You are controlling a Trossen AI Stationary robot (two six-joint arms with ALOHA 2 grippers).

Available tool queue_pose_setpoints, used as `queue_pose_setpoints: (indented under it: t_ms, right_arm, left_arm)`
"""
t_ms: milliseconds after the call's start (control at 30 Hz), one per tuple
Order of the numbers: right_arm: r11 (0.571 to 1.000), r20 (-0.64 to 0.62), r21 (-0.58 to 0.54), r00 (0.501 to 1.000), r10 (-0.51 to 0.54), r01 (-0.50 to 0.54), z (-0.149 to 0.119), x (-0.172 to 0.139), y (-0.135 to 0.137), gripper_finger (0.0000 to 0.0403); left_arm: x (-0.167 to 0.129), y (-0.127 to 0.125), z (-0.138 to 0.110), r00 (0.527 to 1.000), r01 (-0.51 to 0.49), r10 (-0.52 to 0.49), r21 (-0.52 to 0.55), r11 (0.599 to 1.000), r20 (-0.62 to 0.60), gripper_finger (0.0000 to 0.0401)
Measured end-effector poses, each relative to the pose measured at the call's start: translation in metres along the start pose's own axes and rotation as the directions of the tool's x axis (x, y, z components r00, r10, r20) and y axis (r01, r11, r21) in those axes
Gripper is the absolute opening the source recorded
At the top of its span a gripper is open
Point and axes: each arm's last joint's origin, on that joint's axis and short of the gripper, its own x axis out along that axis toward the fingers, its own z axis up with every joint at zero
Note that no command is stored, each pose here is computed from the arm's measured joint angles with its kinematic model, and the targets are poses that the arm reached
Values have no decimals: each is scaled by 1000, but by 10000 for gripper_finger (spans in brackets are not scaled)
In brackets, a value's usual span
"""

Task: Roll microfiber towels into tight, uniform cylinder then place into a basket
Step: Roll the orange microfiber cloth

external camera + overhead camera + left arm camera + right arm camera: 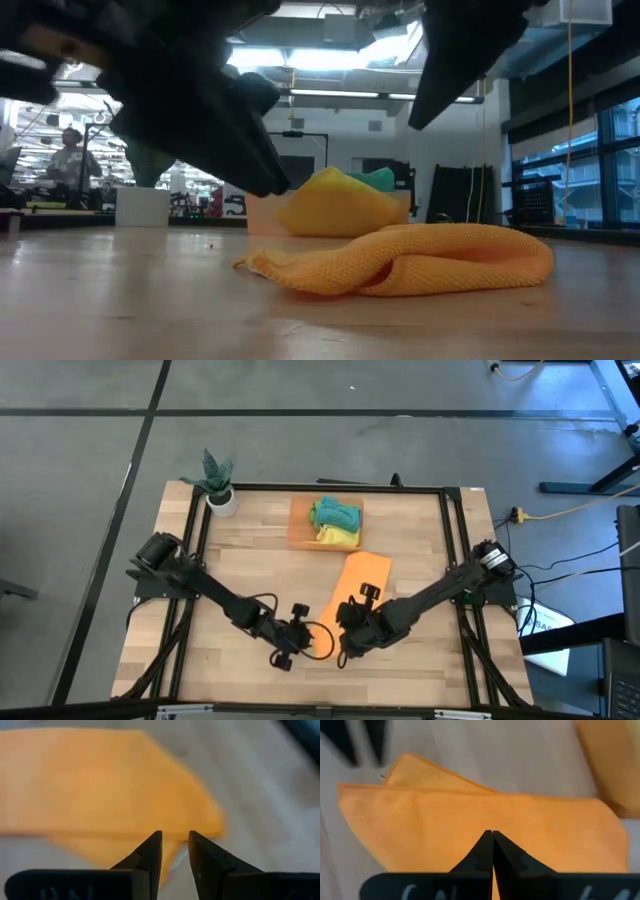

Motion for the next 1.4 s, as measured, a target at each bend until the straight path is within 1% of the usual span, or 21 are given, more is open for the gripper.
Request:
queue_pose_setpoints:
  t_ms: [33,100,233,400,533,633,800,900,967,1067,1300,1400]
  right_arm:
    - [1000,-7,4,1000,-13,13,0,-3,0,6]
    - [998,-16,-1,998,-55,55,-3,-7,-2,6]
    - [993,-14,6,993,-114,114,-4,-14,-4,6]
    - [993,-33,27,993,-116,117,-4,-17,-5,6]
    - [998,-102,32,993,-52,55,-6,-17,-4,6]
    - [999,-146,35,989,-4,10,-8,-18,-1,6]
    - [1000,-146,23,989,8,-4,-12,-21,3,6]
    - [999,-134,26,991,26,-23,-12,-22,6,6]
    - [998,-124,33,991,49,-45,-11,-22,9,6]
    - [996,-133,41,987,89,-85,-10,-23,11,6]
    - [978,-101,-6,973,209,-210,-4,-23,20,6]
    - [973,-83,-22,970,229,-231,-2,-23,22,6]
  left_arm:
    - [2,-2,0,1000,29,-29,1,1000,5,86]
    - [2,-8,-2,998,66,-66,37,997,-3,86]
    - [-1,-20,-3,996,91,-93,109,990,9,86]
    - [-1,-30,4,988,102,-120,162,981,102,86]
    - [7,-31,-2,990,96,-113,190,977,79,86]
    - [13,-28,-6,993,85,-98,188,978,63,86]
    - [23,-28,-14,999,31,-40,239,971,34,86]
    - [28,-29,-17,998,30,-41,248,968,40,86]
    - [27,-30,-15,997,27,-44,260,965,57,86]
    - [27,-30,-16,998,27,-43,266,964,53,86]
    - [25,-36,-16,997,37,-55,277,960,55,86]
    - [24,-39,-17,997,26,-44,283,959,59,86]
